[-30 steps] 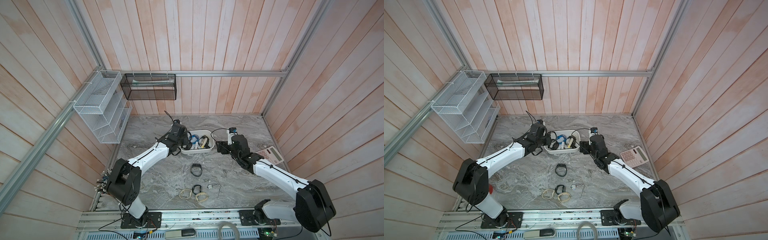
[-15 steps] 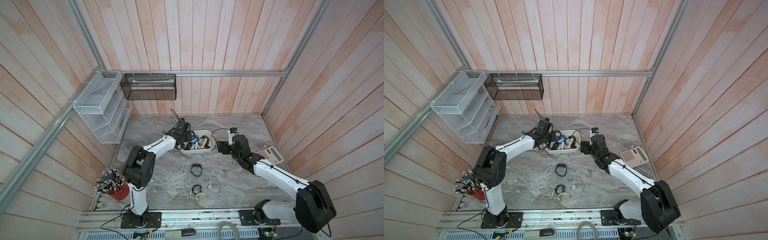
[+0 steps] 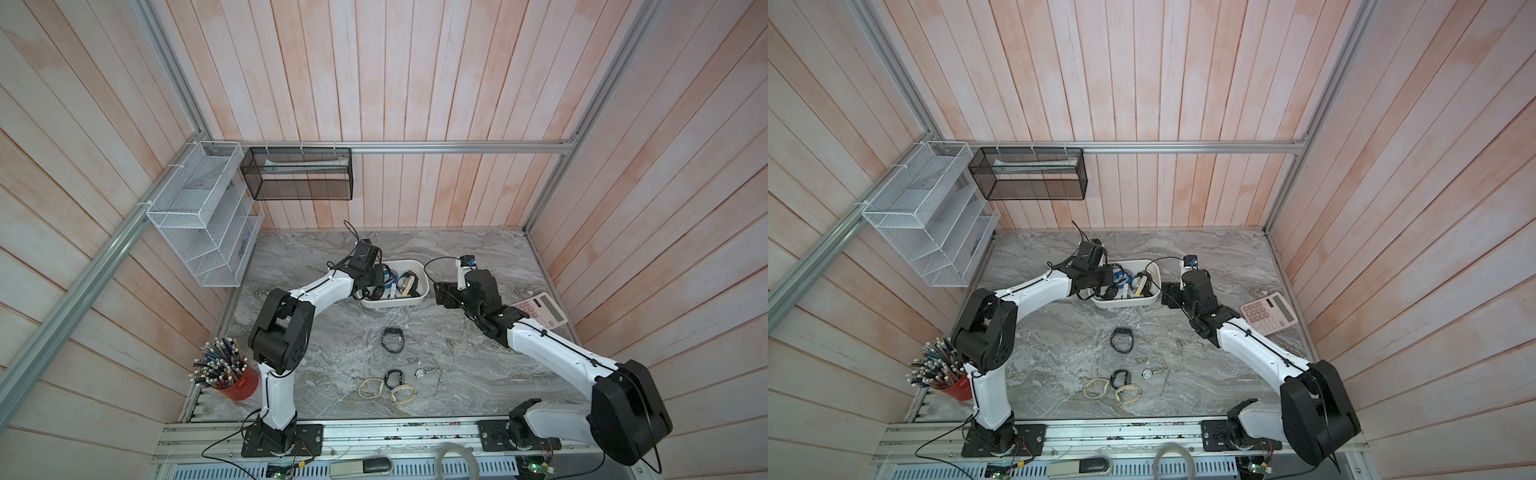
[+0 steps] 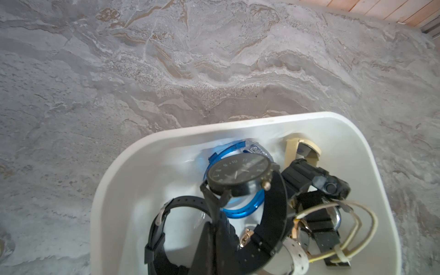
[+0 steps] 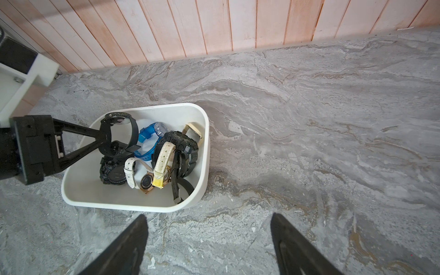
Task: Put the watch into the storage box
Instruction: Place the watch in the storage box, then pick up the watch at the center of the board.
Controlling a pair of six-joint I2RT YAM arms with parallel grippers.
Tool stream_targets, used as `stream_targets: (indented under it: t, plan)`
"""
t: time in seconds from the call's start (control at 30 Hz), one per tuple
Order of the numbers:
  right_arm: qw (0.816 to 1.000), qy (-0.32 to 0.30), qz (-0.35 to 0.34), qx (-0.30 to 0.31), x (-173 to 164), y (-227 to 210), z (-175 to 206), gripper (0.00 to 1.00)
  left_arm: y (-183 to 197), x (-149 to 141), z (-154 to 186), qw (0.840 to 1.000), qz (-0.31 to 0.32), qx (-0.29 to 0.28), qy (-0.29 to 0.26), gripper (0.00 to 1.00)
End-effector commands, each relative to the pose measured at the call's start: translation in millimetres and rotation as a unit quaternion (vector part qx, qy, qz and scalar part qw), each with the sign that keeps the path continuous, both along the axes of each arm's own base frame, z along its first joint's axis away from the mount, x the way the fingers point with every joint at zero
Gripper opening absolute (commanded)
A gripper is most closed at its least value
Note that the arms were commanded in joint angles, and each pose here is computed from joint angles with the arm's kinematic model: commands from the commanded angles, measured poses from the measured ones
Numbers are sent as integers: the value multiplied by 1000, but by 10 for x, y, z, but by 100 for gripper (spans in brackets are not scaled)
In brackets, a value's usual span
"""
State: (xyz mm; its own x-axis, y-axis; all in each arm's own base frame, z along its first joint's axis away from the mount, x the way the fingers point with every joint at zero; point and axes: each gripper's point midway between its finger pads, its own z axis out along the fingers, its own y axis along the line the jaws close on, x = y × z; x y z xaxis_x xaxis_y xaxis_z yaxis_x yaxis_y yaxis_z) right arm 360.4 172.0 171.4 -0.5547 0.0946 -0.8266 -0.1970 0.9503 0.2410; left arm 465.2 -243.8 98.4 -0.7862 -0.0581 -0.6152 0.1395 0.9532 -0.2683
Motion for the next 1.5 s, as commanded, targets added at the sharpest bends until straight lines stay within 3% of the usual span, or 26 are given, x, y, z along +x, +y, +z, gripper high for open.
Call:
stream_targets:
  t: [0.0, 0.3, 0.47, 0.67, 0.87, 1.2, 1.47]
  plan:
    - [1000, -1, 1, 6, 17, 2, 11, 83, -8, -28, 227, 1000, -12, -11, -15, 23]
    - [1000, -7, 0, 11, 12, -5, 66, 83, 2, -183, 781, 996, -23, -58, -67, 69]
    - [1000, -2, 3, 18, 0, 18, 59, 83, 99, -434, 1130, 989, -29, -90, -113, 87]
    - [999, 14, 13, 33, -31, 76, -7, 82, 404, -999, 1131, 977, -10, -141, -162, 95]
    - [997, 48, 25, 51, -124, 152, -149, 80, 693, -1389, 802, 976, 22, -147, -156, 99]
    - [992, 108, 52, 49, -644, 563, -526, 75, 908, -1558, 734, 974, 55, -142, -165, 100]
    - [982, 153, 91, 56, -975, 1011, -752, 58, 928, -1595, 690, 975, 57, -142, -160, 100]
